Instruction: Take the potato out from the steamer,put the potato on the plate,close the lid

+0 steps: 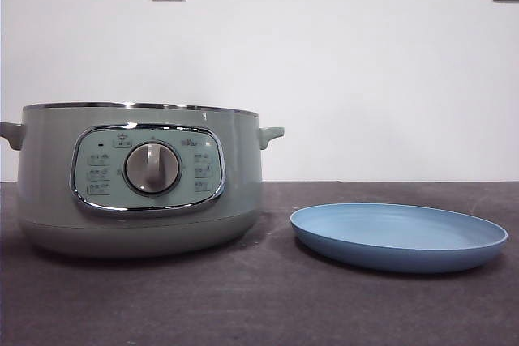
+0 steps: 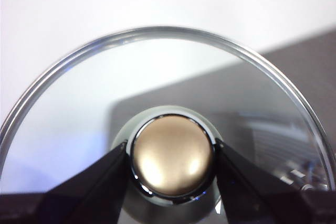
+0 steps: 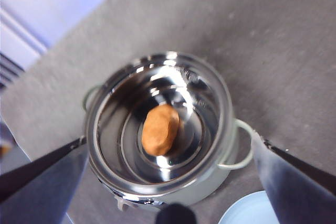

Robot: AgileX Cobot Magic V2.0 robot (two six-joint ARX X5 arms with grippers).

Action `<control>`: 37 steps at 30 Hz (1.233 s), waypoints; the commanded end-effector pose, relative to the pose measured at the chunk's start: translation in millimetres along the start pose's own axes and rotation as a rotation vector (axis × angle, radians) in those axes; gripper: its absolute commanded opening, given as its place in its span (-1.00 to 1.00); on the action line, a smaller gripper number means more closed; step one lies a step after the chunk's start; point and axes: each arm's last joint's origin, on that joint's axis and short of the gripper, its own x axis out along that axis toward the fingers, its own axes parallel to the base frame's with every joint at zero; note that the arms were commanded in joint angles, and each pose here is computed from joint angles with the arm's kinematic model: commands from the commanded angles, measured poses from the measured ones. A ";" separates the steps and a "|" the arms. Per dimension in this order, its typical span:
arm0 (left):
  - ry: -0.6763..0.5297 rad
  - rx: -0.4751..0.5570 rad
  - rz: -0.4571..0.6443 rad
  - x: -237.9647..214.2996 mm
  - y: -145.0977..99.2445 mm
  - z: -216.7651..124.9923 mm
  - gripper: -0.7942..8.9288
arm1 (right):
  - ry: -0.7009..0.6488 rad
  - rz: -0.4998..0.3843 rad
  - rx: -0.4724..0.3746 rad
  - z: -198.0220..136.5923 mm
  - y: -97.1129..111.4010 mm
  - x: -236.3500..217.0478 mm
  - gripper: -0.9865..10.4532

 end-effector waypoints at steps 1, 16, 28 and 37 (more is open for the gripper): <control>0.005 0.006 0.042 -17.3 11.5 -4.9 -0.85 | 0.062 -0.010 -0.062 12.6 12.6 32.0 0.21; -0.006 0.000 0.037 -22.4 14.2 -5.8 -0.85 | 0.279 -0.139 -0.277 -7.6 64.8 183.3 0.21; -0.013 0.000 -0.008 -22.2 12.7 -5.6 -0.85 | 0.440 -0.133 -0.267 -48.3 50.0 253.7 0.21; -0.014 0.000 -0.016 -22.2 12.5 -5.5 -0.85 | 0.459 -0.091 -0.262 -54.2 50.0 262.1 -0.44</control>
